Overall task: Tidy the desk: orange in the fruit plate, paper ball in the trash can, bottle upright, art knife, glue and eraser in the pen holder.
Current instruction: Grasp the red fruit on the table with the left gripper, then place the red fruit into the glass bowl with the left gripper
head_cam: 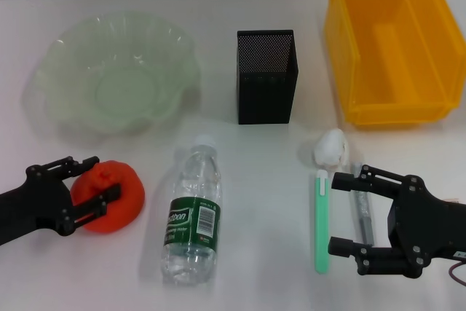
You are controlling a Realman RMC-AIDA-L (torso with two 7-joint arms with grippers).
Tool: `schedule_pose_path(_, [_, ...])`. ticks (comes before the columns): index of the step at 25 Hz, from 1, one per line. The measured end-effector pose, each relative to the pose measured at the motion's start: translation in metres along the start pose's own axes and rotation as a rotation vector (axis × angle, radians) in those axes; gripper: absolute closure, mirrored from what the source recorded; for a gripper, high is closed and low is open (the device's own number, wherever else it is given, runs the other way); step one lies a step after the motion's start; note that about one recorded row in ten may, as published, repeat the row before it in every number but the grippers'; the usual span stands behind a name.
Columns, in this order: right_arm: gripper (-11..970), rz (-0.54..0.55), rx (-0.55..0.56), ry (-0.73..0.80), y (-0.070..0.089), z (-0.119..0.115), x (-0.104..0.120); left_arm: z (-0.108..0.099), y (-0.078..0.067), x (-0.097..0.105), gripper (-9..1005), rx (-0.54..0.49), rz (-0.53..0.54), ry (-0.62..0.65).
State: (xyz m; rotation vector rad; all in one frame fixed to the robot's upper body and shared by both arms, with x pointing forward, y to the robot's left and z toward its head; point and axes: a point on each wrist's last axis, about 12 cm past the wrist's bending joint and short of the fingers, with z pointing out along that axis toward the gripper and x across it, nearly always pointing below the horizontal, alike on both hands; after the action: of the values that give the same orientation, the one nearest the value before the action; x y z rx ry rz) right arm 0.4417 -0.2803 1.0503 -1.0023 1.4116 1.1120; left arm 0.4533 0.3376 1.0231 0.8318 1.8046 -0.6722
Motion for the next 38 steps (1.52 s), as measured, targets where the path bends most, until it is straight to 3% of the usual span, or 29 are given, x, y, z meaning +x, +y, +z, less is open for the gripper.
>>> schedule_pose_path(7, [125, 0.004, 0.001, -0.003, 0.002, -0.001, 0.001, -0.002, 0.003, -0.014, 511, 0.020, 0.005, -0.064])
schedule_pose_path(11, [125, 0.005, 0.004, -0.006, 0.003, -0.002, 0.001, -0.006, 0.006, -0.034, 666, 0.027, 0.031, -0.186])
schedule_pose_path(15, [126, 0.007, 0.006, -0.007, 0.003, -0.003, 0.001, -0.002, 0.017, -0.061, 710, 0.026, 0.094, -0.267])
schedule_pose_path(19, [126, 0.008, 0.004, -0.007, 0.002, -0.003, 0.000, 0.010, 0.032, -0.079, 754, -0.022, 0.091, -0.316])
schedule_pose_path(20, [126, 0.007, 0.003, -0.007, 0.002, -0.002, 0.000, 0.025, 0.046, -0.091, 765, -0.071, 0.080, -0.318])
schedule_pose_path(22, [126, 0.006, 0.002, -0.007, 0.001, -0.002, 0.000, 0.033, 0.051, -0.093, 789, -0.094, 0.072, -0.310])
schedule_pose_path(24, [127, 0.006, 0.003, -0.010, 0.001, -0.002, -0.001, 0.060, 0.066, -0.096, 814, -0.175, 0.026, -0.266])
schedule_pose_path(31, [127, 0.024, 0.007, -0.042, -0.003, -0.004, -0.010, 0.096, 0.079, -0.097, 826, -0.269, -0.044, -0.171])
schedule_pose_path(34, [128, 0.053, 0.026, -0.039, -0.014, -0.009, -0.024, 0.093, 0.075, -0.094, 751, -0.251, -0.041, -0.174])
schedule_pose_path(38, [128, 0.128, 0.062, -0.009, -0.032, -0.019, -0.055, 0.067, 0.065, -0.086, 602, -0.184, -0.020, -0.222])
